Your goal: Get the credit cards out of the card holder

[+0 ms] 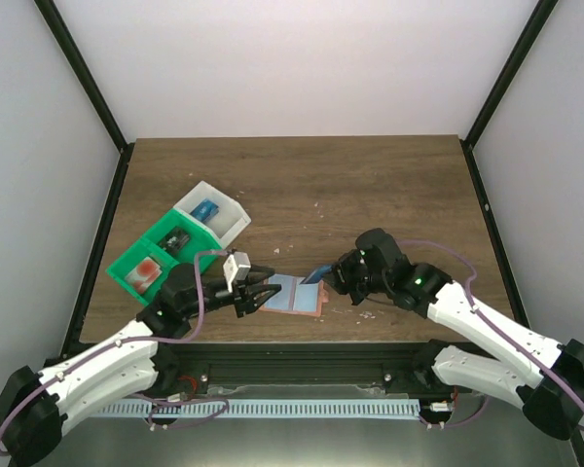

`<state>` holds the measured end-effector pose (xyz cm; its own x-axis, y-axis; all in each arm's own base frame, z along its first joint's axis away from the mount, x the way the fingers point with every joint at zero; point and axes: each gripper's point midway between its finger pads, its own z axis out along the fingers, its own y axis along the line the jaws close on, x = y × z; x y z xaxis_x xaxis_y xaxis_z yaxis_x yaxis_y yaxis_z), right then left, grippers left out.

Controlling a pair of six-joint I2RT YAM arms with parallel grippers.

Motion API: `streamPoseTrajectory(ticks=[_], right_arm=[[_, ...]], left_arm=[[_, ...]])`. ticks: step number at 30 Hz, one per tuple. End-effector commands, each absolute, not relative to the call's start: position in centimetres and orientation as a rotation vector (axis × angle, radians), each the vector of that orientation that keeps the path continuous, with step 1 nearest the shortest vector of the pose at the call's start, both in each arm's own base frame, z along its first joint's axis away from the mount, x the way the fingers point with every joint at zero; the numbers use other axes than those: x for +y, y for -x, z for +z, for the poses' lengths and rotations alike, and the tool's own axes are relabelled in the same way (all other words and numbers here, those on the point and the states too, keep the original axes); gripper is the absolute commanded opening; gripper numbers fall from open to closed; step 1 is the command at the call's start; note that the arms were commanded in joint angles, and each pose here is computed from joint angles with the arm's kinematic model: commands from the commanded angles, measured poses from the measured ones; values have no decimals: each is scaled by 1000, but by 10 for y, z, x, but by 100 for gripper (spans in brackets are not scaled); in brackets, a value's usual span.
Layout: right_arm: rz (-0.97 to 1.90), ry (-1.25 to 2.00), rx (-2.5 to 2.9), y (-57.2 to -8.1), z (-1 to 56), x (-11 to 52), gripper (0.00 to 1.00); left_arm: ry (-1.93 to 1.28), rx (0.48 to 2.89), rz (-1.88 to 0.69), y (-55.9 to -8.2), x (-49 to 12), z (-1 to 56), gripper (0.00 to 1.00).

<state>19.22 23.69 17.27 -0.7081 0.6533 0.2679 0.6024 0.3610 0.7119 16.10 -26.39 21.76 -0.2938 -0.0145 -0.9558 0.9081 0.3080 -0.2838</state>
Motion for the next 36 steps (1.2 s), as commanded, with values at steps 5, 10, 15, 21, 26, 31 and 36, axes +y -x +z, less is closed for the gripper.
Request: streamPoseTrajectory(ticks=[5,10,15,21,26,31,36], right_arm=[[1457,-1203,2514,-191,204,249,1],[1526,-1172,2529,-189,205,257,1],[1740,-778,2373,-199,229,275,0],[1468,-453,2378,-209,188,265,1],[1333,-175,2297,-215,154,262,0],[1108,117,2241,-234,139,268,1],[1051,499,2007,-224,160,290,0]], left_arm=[[-998,1475,-1081,-154,-273,212,49],[-1061,1481,-1054,-151,-290,202,50],[-935,1538,-1090,-163,-295,208,49],[-576,1629,-1147,-183,-272,232,50],[-134,1897,-1056,-218,-239,215,56],[-110,2004,-1081,-217,-245,217,63],[33,2069,-1213,-218,-251,230,65]])
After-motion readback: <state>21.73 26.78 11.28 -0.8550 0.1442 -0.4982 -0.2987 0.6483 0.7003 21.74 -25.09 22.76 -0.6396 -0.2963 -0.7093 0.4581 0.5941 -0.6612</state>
